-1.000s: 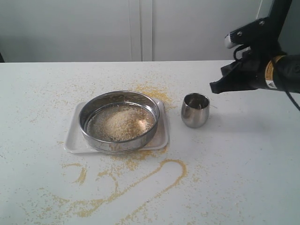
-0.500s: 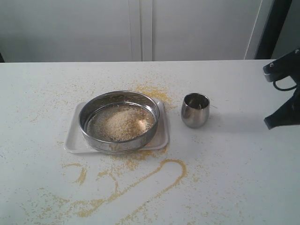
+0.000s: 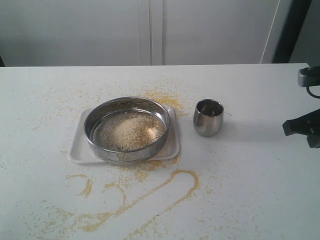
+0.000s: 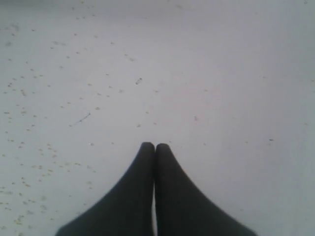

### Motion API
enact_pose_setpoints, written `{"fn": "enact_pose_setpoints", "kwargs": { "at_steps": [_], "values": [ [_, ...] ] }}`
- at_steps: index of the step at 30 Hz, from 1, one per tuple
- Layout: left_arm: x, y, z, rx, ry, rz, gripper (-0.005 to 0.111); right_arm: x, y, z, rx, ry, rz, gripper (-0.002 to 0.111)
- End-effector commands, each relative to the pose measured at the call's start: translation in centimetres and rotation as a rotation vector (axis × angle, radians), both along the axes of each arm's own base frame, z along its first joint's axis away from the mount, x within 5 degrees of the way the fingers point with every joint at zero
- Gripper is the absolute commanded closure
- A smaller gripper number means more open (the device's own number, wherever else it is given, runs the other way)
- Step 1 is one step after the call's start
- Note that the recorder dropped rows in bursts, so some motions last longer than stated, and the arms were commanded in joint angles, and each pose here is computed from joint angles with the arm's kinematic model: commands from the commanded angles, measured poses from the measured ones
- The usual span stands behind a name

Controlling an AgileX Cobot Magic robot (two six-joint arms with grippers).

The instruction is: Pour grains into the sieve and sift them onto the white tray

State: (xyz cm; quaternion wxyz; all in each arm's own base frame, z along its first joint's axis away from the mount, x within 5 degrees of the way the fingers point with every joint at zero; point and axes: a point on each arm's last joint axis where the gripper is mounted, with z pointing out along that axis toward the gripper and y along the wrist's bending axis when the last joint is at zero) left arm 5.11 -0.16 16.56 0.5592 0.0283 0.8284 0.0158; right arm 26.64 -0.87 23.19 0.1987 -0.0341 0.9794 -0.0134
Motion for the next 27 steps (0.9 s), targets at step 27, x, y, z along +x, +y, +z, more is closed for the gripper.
{"fn": "enact_pose_setpoints", "kwargs": {
  "at_steps": [27],
  "values": [
    [0.6,0.4,4.2,-0.493,-0.486,0.114,0.107,0.3,-0.2,0.3,0.002,-0.068,-0.017,0.108]
  ]
}}
